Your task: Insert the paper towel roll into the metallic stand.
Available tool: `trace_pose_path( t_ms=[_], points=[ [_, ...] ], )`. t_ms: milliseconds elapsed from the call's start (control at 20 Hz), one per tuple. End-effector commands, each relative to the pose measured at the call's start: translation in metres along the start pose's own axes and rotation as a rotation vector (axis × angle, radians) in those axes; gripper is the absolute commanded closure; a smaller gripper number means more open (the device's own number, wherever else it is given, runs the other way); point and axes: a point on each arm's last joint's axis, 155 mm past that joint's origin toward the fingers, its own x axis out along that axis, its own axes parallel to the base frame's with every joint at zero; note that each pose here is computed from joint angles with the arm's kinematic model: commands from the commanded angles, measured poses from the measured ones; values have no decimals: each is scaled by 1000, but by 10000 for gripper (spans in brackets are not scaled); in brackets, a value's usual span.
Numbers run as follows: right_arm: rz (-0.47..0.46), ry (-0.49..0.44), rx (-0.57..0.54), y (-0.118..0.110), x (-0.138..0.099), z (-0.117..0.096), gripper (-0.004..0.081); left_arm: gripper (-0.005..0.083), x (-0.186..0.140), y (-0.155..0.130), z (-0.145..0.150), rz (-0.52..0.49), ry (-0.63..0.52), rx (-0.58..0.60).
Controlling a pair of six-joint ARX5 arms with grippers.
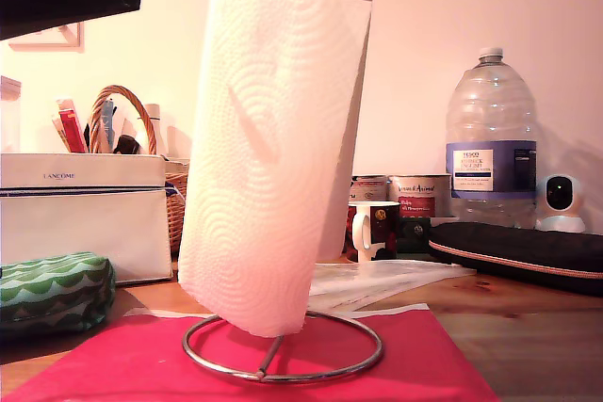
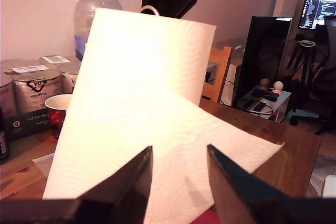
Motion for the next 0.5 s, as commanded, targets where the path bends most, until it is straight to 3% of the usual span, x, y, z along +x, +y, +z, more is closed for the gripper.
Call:
trace_pose_path(
  t_ms=[0, 450],
  points=[
    [10, -4, -10, 5, 0, -2, 586, 487, -1, -1, -2, -3, -4, -3],
    [78, -24, -16, 18, -14, -3, 571, 487, -1, -1, -2, -3, -3, -3]
  ],
)
